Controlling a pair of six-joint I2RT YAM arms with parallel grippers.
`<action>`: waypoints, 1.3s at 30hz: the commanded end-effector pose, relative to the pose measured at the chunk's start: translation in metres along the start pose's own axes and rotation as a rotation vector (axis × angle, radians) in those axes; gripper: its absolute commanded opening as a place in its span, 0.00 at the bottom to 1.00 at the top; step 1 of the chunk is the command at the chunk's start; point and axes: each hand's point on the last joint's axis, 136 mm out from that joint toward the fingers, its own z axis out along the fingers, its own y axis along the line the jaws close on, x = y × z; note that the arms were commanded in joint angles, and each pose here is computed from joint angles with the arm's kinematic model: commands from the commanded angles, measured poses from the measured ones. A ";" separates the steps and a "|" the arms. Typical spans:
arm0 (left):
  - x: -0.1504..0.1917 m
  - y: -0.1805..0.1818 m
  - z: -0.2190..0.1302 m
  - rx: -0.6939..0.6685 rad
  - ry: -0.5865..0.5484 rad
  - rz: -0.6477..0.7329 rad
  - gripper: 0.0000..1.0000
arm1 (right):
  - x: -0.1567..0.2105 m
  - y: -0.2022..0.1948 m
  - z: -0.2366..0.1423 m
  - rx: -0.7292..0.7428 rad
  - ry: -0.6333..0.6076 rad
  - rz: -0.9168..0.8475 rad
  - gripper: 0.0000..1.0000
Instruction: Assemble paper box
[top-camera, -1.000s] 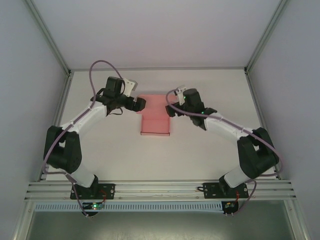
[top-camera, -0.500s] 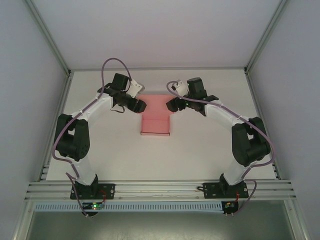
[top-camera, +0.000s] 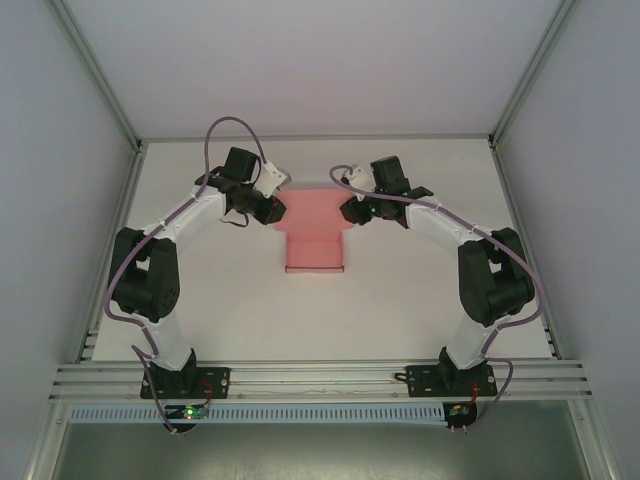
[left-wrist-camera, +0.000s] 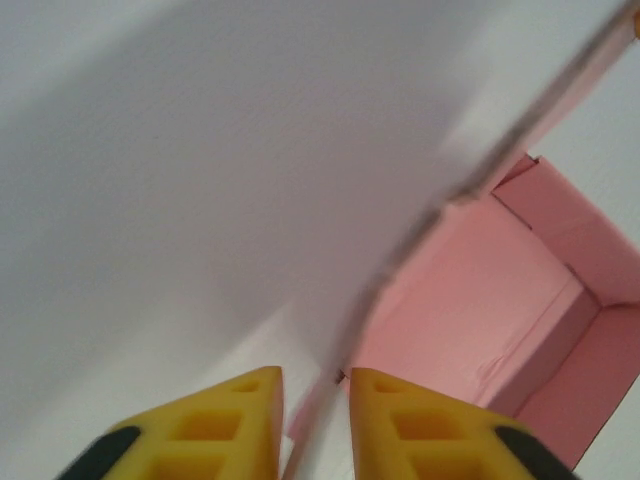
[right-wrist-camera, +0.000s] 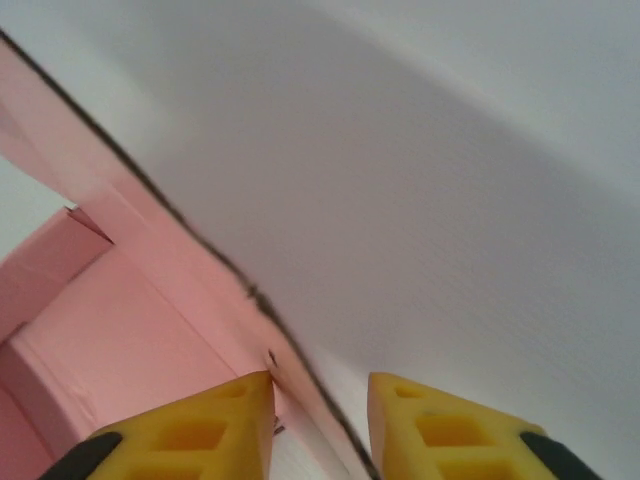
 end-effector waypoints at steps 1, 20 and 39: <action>-0.006 -0.002 -0.005 0.003 -0.011 -0.012 0.15 | -0.003 -0.001 -0.001 0.028 0.013 -0.005 0.17; -0.032 0.018 -0.022 -0.445 -0.168 -0.369 0.00 | -0.039 -0.004 -0.044 0.410 -0.269 0.278 0.00; -0.034 0.008 -0.031 -0.547 -0.461 -0.715 0.00 | -0.058 0.012 -0.036 0.460 -0.584 0.574 0.04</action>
